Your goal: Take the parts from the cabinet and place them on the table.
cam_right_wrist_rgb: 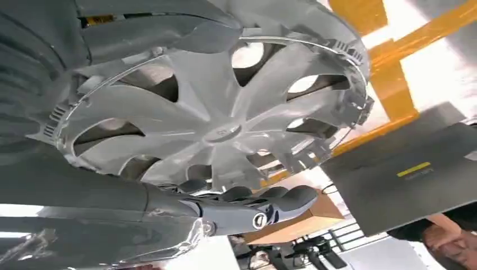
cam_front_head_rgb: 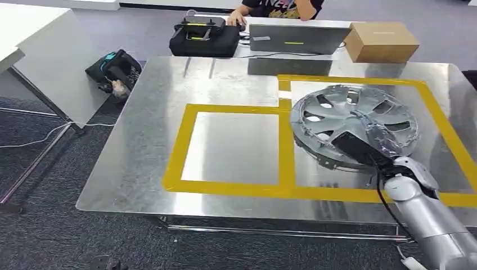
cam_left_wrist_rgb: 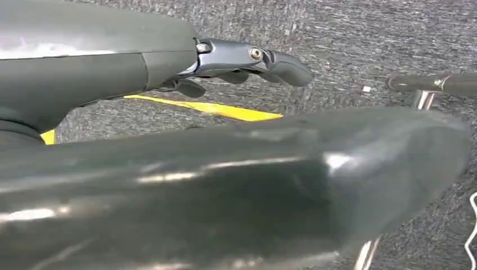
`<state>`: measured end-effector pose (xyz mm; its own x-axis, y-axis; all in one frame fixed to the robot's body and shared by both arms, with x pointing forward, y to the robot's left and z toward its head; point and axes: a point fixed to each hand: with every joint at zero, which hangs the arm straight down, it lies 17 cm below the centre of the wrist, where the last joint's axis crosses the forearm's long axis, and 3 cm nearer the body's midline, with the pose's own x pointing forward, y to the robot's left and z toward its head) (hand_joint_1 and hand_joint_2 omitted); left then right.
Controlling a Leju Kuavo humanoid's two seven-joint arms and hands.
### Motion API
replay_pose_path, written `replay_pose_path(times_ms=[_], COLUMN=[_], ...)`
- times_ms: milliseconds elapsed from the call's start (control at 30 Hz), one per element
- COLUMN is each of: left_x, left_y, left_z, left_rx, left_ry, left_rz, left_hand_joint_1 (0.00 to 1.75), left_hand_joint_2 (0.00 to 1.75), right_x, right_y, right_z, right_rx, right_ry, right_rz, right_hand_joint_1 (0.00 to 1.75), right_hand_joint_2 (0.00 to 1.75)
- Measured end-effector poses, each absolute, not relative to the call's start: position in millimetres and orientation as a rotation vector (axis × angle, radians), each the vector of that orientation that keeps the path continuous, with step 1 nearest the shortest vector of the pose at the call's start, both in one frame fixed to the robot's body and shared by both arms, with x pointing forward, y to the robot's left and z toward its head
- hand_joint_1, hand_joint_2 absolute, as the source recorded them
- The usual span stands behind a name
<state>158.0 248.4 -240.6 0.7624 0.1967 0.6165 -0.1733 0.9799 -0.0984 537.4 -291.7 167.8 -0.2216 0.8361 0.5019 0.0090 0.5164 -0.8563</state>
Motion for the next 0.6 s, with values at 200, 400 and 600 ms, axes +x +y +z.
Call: replay_pose_path(times_ms=[200,400,600], left_x=[157.9,155.8,152.5], left_y=[247.8,244.4,240.1], left_z=[-240.4,-240.8,-241.3], left_rx=[-0.04,-0.032,-0.034], left_ry=[-0.674,-0.673,-0.668], left_rz=[0.206,0.209,0.223], left_hand_joint_1=[0.0,0.0,0.0], left_hand_joint_2=[0.0,0.0,0.0], right_x=[533.8,468.3,380.1], right_y=[-295.4,-272.8,-246.7], right_z=[189.0,267.5,303.9], right_rx=[-0.772,-1.017,-0.943], right_ry=[-1.716,-2.119,-2.372], right_rz=[0.85,0.697,0.442], right_hand_joint_1=[0.0,0.0,0.0], right_hand_joint_2=[1.75,1.75,1.75])
